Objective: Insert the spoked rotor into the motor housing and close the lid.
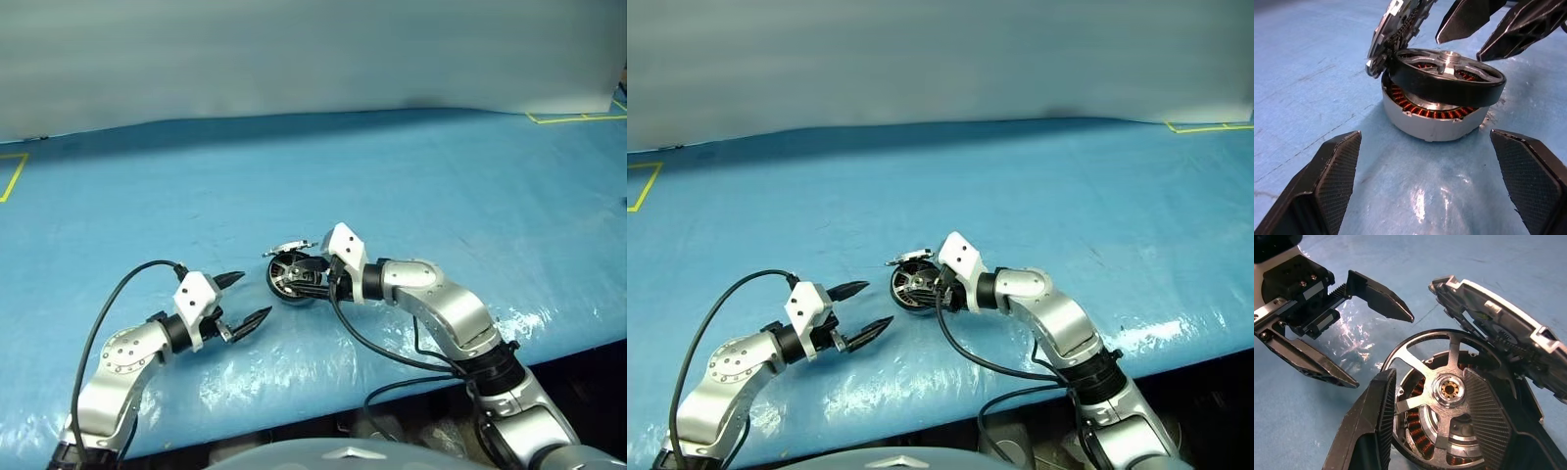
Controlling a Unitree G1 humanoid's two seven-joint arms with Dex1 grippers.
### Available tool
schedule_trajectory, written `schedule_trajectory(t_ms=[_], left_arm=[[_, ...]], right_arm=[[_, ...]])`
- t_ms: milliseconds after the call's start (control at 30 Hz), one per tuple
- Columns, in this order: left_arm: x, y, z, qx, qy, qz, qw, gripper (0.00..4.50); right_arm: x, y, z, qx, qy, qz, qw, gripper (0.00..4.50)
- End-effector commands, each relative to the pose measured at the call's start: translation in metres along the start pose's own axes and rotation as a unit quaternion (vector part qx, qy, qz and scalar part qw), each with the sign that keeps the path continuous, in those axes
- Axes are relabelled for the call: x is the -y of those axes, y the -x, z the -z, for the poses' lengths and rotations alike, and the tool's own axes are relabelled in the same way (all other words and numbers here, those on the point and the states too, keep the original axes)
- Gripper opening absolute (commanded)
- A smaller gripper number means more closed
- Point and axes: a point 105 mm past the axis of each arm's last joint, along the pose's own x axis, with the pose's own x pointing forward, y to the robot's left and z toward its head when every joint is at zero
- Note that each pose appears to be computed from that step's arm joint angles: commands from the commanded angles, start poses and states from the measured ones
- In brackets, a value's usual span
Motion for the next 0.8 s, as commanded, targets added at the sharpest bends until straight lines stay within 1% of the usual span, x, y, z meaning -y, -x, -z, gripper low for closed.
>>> schedule_trajectory(t_ms=[33,167,267,367,400,433,467,567,733,800], left_arm=[[0.005,-0.004,-0.012,0.018,-0.017,0.004,1.0,4.5],[0.006,-0.006,-0.011,0.018,-0.017,0.005,1.0,4.5],[0.007,-0.008,-0.012,0.021,-0.018,0.006,1.0,4.5],[0.008,-0.01,-0.013,0.024,-0.02,0.005,1.0,4.5],[0.008,-0.011,-0.013,0.024,-0.02,0.005,0.999,4.5],[0.008,-0.011,-0.013,0.025,-0.021,0.004,0.999,4.5],[0.008,-0.011,-0.013,0.025,-0.021,0.004,0.999,4.5],[0.009,-0.012,-0.014,0.026,-0.023,0.006,0.999,4.5],[0.01,-0.015,-0.016,0.029,-0.026,0.007,0.999,4.5],[0.011,-0.016,-0.017,0.031,-0.027,0.01,0.999,4.5]], right_arm=[[0.004,-0.002,-0.004,-0.007,0.022,0.006,1.0,2.27],[0.008,-0.005,0.005,-0.042,0.047,0.019,0.998,2.27],[0.004,-0.007,0.011,-0.058,0.056,0.006,0.997,2.27],[0.002,-0.005,0.02,-0.083,0.084,0.001,0.993,1.73],[0.002,-0.005,0.02,-0.085,0.089,0.0,0.992,1.44],[0.001,-0.004,0.02,-0.084,0.09,-0.001,0.992,1.04],[0.001,-0.003,0.022,-0.09,0.097,-0.003,0.991,0.94],[0.0,-0.001,0.025,-0.099,0.115,-0.005,0.988,0.94],[0.001,0.002,0.021,-0.09,0.116,0.0,0.989,0.94],[0.004,0.003,0.013,-0.065,0.098,0.011,0.993,0.94]])
